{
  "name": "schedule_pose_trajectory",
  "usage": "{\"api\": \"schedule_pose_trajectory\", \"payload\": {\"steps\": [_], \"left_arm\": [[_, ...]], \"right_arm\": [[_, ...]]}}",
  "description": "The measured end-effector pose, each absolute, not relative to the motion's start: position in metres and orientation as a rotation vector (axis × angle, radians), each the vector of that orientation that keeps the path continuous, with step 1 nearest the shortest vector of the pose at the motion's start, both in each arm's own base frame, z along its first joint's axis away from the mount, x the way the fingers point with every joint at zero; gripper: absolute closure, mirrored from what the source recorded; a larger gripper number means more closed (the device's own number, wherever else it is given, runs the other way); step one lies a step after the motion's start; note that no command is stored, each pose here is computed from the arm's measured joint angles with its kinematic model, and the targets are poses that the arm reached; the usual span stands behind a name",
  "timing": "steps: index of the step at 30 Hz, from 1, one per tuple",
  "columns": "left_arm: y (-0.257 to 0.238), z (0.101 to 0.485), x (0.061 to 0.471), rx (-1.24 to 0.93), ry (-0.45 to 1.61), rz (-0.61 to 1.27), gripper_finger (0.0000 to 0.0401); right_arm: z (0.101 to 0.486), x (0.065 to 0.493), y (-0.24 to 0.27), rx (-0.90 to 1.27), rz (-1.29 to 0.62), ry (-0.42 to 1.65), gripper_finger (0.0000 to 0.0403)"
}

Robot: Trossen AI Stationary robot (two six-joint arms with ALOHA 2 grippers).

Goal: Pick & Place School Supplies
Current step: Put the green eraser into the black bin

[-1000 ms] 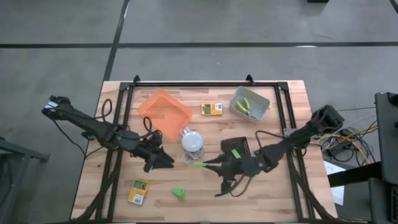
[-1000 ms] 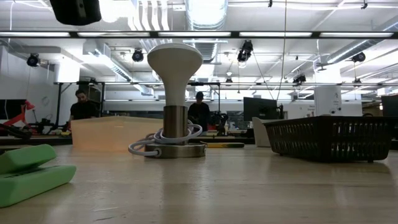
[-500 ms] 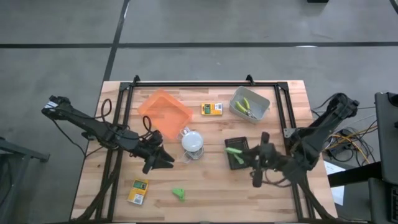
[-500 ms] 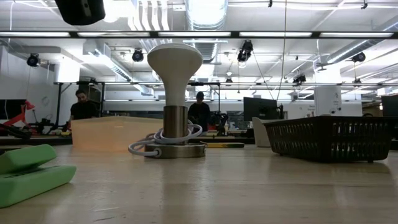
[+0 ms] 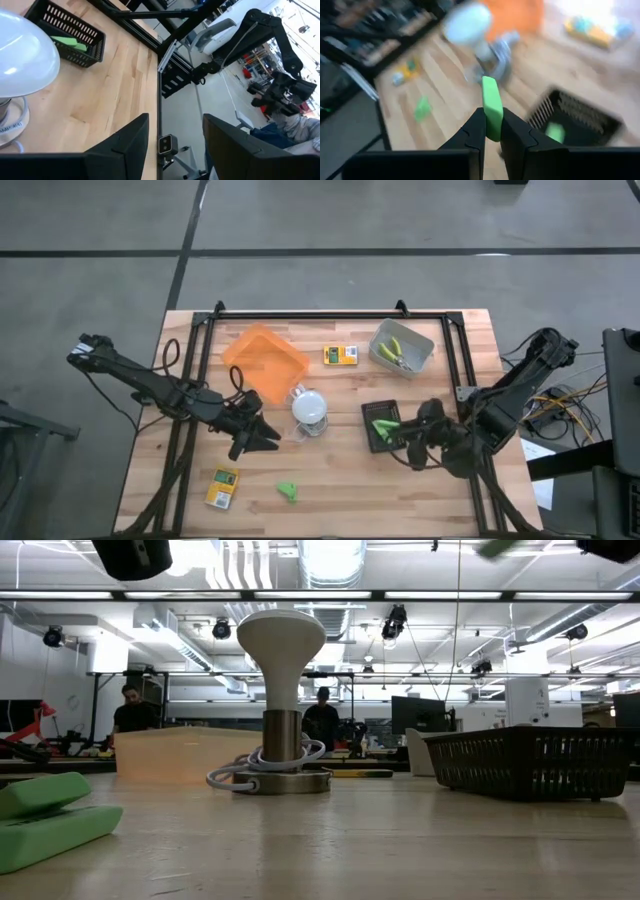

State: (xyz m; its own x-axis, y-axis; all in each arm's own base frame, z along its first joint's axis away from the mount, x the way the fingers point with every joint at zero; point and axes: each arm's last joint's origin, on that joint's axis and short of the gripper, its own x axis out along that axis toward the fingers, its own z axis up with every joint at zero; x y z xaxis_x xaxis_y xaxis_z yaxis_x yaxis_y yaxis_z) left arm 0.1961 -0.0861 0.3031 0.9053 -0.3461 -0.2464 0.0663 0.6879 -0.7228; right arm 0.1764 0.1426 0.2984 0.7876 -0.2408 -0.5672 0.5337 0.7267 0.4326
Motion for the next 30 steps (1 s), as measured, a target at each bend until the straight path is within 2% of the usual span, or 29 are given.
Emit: {"api": "schedule_pose_trajectory", "payload": {"steps": [7, 13, 30], "left_arm": [[-0.086, 0.303, 0.196, -0.761, 0.38, -0.241, 0.021], [-0.085, 0.303, 0.196, -0.757, 0.366, -0.212, 0.0211], [-0.085, 0.303, 0.197, -0.757, 0.361, -0.201, 0.0211]], "right_arm": [[0.288, 0.168, 0.128, 0.741, -0.627, 0.588, 0.0369], [0.278, 0.183, 0.11, 0.848, -0.729, 0.753, 0.0369], [0.219, 0.227, 0.112, 0.555, -0.859, 0.959, 0.0362]]}}
